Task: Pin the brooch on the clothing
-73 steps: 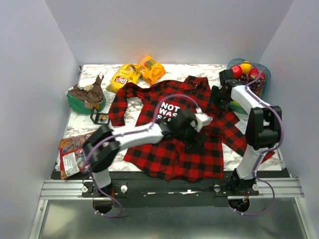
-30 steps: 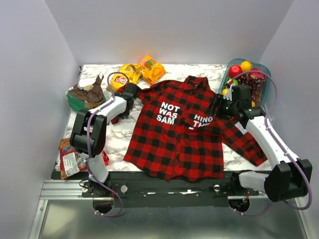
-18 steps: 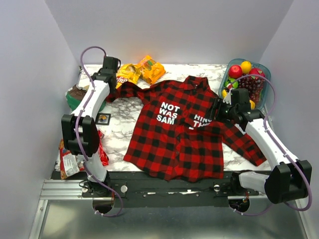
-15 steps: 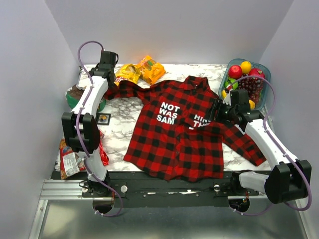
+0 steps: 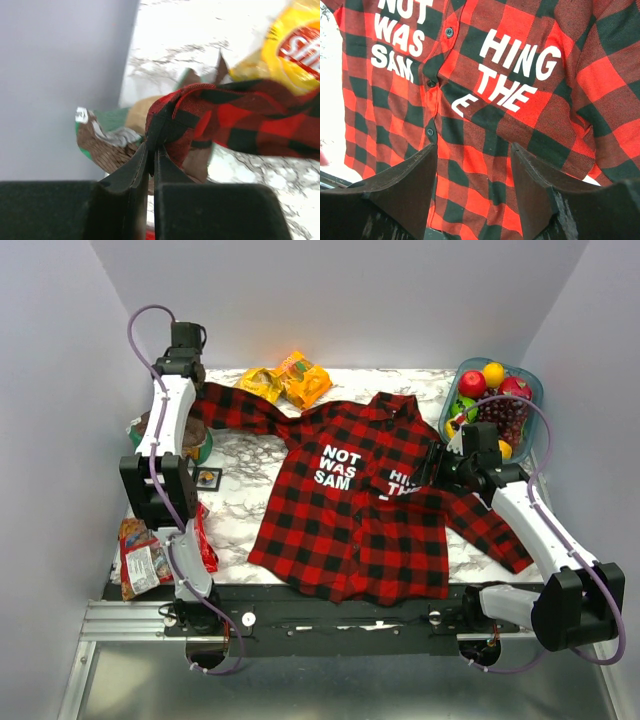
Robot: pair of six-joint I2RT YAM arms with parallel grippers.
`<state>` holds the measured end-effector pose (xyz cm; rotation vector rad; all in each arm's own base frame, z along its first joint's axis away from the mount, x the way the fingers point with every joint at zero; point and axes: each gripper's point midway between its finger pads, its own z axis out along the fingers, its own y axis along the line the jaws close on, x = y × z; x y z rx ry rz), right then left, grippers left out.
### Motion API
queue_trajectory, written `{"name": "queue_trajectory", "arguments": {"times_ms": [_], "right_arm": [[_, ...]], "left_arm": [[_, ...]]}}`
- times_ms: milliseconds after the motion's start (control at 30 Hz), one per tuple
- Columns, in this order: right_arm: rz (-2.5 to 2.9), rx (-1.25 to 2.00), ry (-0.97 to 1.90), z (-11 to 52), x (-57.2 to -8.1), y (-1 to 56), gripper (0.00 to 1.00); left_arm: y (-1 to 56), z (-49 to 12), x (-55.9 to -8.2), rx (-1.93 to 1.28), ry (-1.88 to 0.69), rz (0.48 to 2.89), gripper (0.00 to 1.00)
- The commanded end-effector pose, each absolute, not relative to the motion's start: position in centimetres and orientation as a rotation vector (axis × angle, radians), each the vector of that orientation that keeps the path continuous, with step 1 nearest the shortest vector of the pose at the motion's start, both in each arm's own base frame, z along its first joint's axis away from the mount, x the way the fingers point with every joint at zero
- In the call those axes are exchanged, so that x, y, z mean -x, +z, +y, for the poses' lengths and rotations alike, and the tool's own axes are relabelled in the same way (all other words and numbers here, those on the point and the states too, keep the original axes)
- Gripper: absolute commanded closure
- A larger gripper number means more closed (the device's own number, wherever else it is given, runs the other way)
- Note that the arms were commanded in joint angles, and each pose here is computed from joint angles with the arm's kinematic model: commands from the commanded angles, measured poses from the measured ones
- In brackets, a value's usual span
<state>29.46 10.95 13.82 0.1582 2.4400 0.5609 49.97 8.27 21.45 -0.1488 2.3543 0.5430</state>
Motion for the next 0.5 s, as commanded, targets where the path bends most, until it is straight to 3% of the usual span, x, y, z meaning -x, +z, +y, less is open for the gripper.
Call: {"name": "queue_trajectory", "arguments": {"times_ms": [0,467], "right_arm": [[2.446,-0.182,0.537,10.6,-29.0,13.5,0.32],[2.458,-0.186,0.491,9.9,-28.4,13.1,0.32]], "left_arm": [[21.7,10.3,-50.2,0.189,0.539,2.361,0.86],[22.1,12.8,-53.2,0.238,0.524,2.334,0.80]]}}
